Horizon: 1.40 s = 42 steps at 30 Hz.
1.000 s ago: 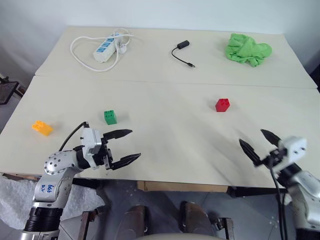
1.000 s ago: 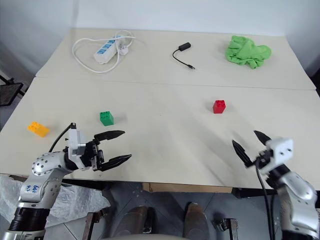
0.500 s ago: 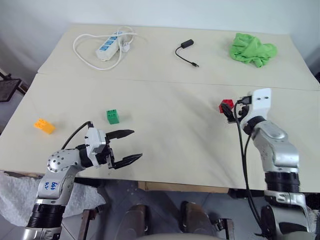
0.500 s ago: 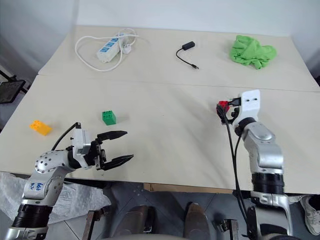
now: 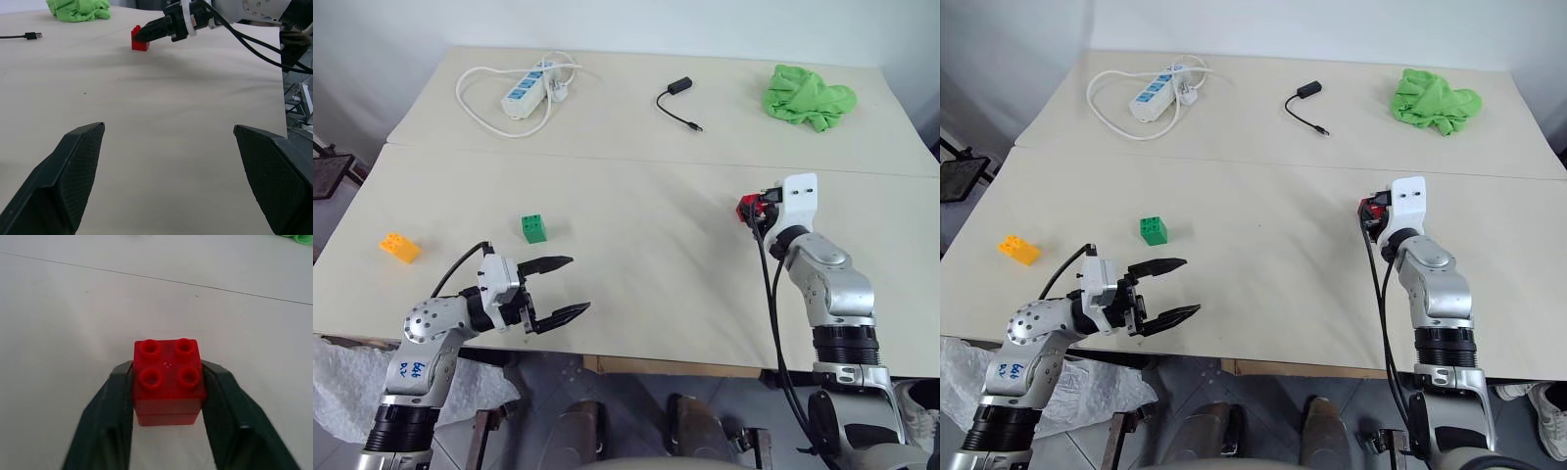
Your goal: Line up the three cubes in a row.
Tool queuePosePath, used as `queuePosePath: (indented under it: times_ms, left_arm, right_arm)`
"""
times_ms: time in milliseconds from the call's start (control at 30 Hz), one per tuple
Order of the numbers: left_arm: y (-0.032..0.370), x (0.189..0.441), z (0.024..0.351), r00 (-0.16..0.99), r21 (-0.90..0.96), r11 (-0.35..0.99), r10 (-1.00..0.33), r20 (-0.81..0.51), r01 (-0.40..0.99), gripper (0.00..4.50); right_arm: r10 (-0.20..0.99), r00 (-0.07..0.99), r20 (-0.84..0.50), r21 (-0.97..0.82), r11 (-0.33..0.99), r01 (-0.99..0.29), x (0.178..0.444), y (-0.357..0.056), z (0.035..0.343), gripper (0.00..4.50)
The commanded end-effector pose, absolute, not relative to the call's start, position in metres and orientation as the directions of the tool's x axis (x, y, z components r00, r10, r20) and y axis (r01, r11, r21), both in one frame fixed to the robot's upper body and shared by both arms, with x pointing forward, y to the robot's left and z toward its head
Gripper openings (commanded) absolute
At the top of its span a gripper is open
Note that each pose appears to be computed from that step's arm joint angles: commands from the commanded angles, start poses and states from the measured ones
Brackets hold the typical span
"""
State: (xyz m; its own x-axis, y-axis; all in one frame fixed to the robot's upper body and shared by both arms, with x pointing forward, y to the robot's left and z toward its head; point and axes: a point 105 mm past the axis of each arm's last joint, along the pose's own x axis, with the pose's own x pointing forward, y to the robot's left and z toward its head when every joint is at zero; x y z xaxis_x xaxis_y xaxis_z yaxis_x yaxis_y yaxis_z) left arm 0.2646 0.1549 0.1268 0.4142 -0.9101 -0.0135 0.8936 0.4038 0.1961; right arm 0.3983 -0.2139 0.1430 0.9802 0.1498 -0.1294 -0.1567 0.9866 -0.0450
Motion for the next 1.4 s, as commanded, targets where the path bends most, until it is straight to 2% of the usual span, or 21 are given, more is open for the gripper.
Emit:
queuePosePath:
  times_ms: [33,100,167,233,300,400,467,600,733,833,1033,1133,1300,1400]
  left_arm:
    - [0.156,0.261,0.136,0.428,0.25,0.415,-0.904,0.005,0.875,4.5]
    - [0.159,0.259,0.135,0.443,0.253,0.43,-0.897,0.005,0.867,4.5]
    - [0.16,0.257,0.134,0.452,0.25,0.439,-0.892,0.005,0.863,4.5]
    - [0.162,0.255,0.133,0.46,0.247,0.446,-0.888,0.003,0.86,4.5]
    - [0.162,0.253,0.13,0.464,0.242,0.45,-0.886,0.0,0.86,4.5]
    - [0.162,0.252,0.129,0.467,0.239,0.454,-0.884,-0.001,0.859,4.5]
    - [0.162,0.252,0.129,0.469,0.239,0.456,-0.883,0.0,0.857,4.5]
    - [0.164,0.251,0.131,0.477,0.246,0.463,-0.879,0.003,0.851,4.5]
    - [0.167,0.251,0.137,0.493,0.272,0.48,-0.87,0.022,0.834,4.5]
    - [0.168,0.251,0.137,0.495,0.271,0.481,-0.869,0.022,0.834,4.5]
    - [0.177,0.252,0.14,0.538,0.261,0.53,-0.842,0.043,0.807,4.5]
    - [0.2,0.248,0.14,0.633,0.259,0.625,-0.771,0.063,0.736,4.5]
    - [0.236,0.232,0.131,0.769,0.249,0.758,-0.635,0.07,0.603,4.5]
    - [0.276,0.213,0.121,0.902,0.223,0.892,-0.421,0.09,0.394,4.5]
  right_arm:
    - [0.274,0.959,-0.076,-0.057,0.959,-0.279,0.395,-0.205,0.165,1.48]
    - [0.488,0.871,-0.057,-0.092,0.866,-0.492,0.388,-0.179,0.176,1.48]
    - [0.698,0.714,-0.054,-0.139,0.702,-0.698,0.372,-0.155,0.185,1.48]
    - [0.849,0.526,-0.055,-0.202,0.506,-0.839,0.352,-0.14,0.191,1.48]
    - [0.936,0.333,-0.113,-0.246,0.298,-0.922,0.336,-0.137,0.186,1.48]
    - [0.932,0.209,-0.296,-0.261,0.132,-0.956,0.338,-0.143,0.165,1.48]
    - [0.919,0.179,-0.35,-0.271,0.084,-0.959,0.345,-0.145,0.158,1.48]
    - [0.913,0.152,-0.377,-0.279,0.045,-0.959,0.36,-0.144,0.153,1.48]
    - [0.896,0.108,-0.43,-0.243,0.0,-0.97,0.361,-0.146,0.137,1.48]
    - [0.894,0.127,-0.43,-0.22,0.032,-0.975,0.366,-0.146,0.133,1.48]
    - [0.911,0.153,-0.383,-0.263,0.051,-0.964,0.368,-0.149,0.143,3.57]
    - [0.943,0.178,-0.281,-0.347,0.073,-0.935,0.364,-0.161,0.167,4.49]
    - [0.977,0.171,-0.129,-0.379,0.11,-0.919,0.342,-0.178,0.189,4.49]
    - [0.984,0.172,-0.051,-0.378,0.14,-0.915,0.32,-0.194,0.186,4.49]
